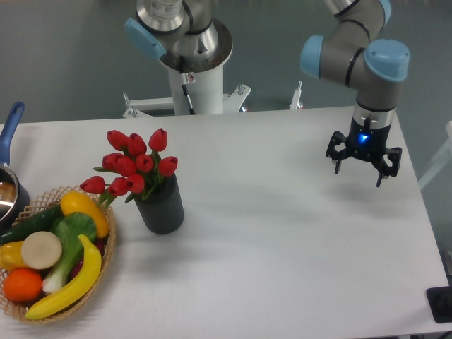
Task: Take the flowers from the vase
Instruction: 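Move the open gripper toward the red tulips in the black vase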
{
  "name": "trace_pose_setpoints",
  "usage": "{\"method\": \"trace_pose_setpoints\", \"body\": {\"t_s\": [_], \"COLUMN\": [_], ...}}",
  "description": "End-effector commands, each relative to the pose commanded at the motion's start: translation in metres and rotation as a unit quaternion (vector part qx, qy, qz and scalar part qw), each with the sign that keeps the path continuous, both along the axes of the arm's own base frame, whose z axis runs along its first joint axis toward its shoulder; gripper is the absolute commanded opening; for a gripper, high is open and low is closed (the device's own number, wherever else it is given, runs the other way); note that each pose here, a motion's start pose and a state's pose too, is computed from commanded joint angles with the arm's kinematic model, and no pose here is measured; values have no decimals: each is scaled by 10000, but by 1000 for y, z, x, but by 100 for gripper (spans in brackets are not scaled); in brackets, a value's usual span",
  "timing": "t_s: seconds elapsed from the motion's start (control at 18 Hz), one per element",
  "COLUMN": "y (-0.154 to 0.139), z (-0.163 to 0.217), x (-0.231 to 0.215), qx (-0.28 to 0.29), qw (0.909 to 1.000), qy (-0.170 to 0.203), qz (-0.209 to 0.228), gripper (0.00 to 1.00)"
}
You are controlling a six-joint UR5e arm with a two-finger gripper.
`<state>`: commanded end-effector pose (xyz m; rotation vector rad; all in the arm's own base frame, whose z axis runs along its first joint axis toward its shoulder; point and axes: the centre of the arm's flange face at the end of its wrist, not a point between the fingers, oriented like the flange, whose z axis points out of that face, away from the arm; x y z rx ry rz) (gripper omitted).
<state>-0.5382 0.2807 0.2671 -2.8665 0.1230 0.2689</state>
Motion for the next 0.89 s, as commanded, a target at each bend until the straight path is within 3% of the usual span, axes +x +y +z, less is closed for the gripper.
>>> {"method": "trace_pose_setpoints", "body": {"t_s": [0.39, 0.61, 0.89], "y": [25, 34, 49], "z": [-5, -2, 28], "x": [21, 35, 54], "qx": [29, 710, 1113], "qw": [9998, 9966, 9931], "qy": [-49, -252, -243], "qz": [-208, -343, -283], "gripper": [100, 100, 100]}}
